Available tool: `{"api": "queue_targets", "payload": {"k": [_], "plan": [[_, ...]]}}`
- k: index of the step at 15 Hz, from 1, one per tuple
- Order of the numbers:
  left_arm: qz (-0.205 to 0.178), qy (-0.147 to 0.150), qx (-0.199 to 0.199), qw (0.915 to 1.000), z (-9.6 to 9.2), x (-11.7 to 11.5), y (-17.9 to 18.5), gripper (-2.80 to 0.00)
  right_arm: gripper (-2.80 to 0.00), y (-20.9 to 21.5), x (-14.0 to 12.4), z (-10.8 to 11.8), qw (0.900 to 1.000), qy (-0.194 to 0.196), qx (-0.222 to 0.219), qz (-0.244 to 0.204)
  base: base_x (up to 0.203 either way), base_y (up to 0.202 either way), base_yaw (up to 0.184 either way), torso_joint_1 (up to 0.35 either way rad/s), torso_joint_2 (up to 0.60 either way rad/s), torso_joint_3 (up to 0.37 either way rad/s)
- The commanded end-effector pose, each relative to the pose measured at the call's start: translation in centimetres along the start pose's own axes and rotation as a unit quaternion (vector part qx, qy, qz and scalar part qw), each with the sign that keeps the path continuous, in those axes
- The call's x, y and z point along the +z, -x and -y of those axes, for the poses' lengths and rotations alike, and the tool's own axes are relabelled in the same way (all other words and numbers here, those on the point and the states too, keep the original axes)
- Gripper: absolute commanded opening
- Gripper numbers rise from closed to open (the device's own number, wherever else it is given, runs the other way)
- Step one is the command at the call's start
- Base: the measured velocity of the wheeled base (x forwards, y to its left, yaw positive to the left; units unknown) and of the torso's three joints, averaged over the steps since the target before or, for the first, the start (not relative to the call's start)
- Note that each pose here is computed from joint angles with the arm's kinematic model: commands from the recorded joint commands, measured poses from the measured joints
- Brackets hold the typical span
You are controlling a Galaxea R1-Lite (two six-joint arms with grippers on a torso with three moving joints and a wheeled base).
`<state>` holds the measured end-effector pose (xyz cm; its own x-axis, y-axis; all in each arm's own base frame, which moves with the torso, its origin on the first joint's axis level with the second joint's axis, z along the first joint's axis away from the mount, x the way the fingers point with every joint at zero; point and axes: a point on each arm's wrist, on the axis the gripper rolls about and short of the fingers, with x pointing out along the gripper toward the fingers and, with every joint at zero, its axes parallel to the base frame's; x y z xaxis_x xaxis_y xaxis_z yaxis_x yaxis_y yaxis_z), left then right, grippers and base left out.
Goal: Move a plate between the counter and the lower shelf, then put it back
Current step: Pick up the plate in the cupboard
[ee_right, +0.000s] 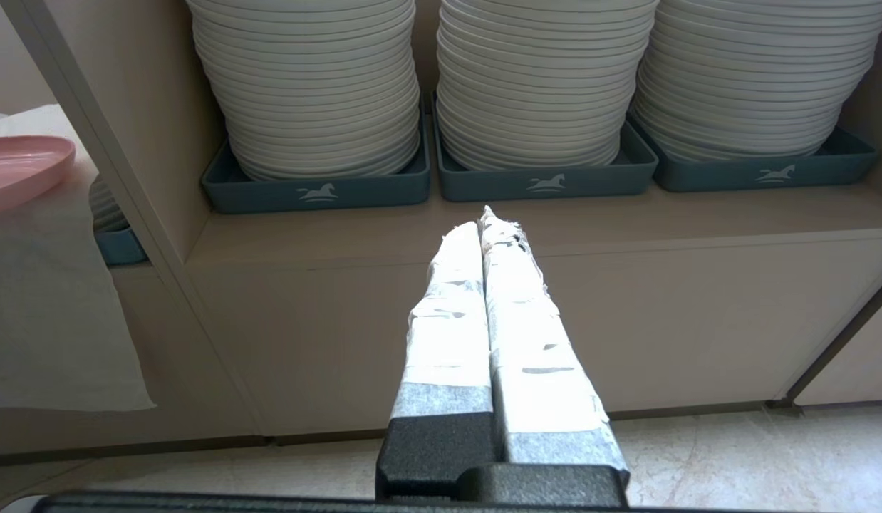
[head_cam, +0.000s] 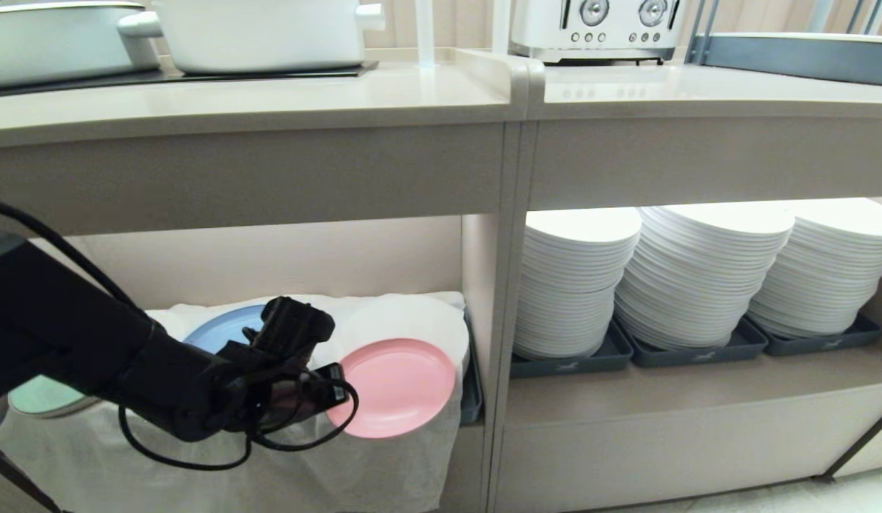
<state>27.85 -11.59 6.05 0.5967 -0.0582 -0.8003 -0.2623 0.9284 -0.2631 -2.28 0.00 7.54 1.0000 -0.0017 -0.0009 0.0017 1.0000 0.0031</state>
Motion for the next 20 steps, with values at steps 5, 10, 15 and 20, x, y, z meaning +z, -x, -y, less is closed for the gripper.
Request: {"api": "queue_targets", "payload": {"k": [5, 10, 15, 20], "plan": [[0.013, 0.021, -0.006, 0.9997, -0.6, -0.6, 2.2, -2.80, -2.80, 0.0, 0.0, 0.0, 1.000, 0.000, 0.000, 0.000, 0.000, 0.000, 0.000, 0.000, 0.00, 0.000], [0.016, 0.049, -0.007, 0.9987, -1.3, -1.0, 3.4, -2.80, -2.80, 0.0, 0.0, 0.0, 1.000, 0.000, 0.001, 0.000, 0.000, 0.000, 0.000, 0.000, 0.00, 0.000], [0.022, 0.066, -0.011, 0.9975, -2.3, -1.7, 5.1, -2.80, -2.80, 0.0, 0.0, 0.0, 1.000, 0.000, 0.001, 0.000, 0.000, 0.000, 0.000, 0.000, 0.00, 0.000], [0.020, 0.068, -0.008, 0.9974, -3.9, -3.6, 7.1, -2.80, -2.80, 0.0, 0.0, 0.0, 1.000, 0.000, 0.000, 0.000, 0.000, 0.000, 0.000, 0.000, 0.00, 0.000]]}}
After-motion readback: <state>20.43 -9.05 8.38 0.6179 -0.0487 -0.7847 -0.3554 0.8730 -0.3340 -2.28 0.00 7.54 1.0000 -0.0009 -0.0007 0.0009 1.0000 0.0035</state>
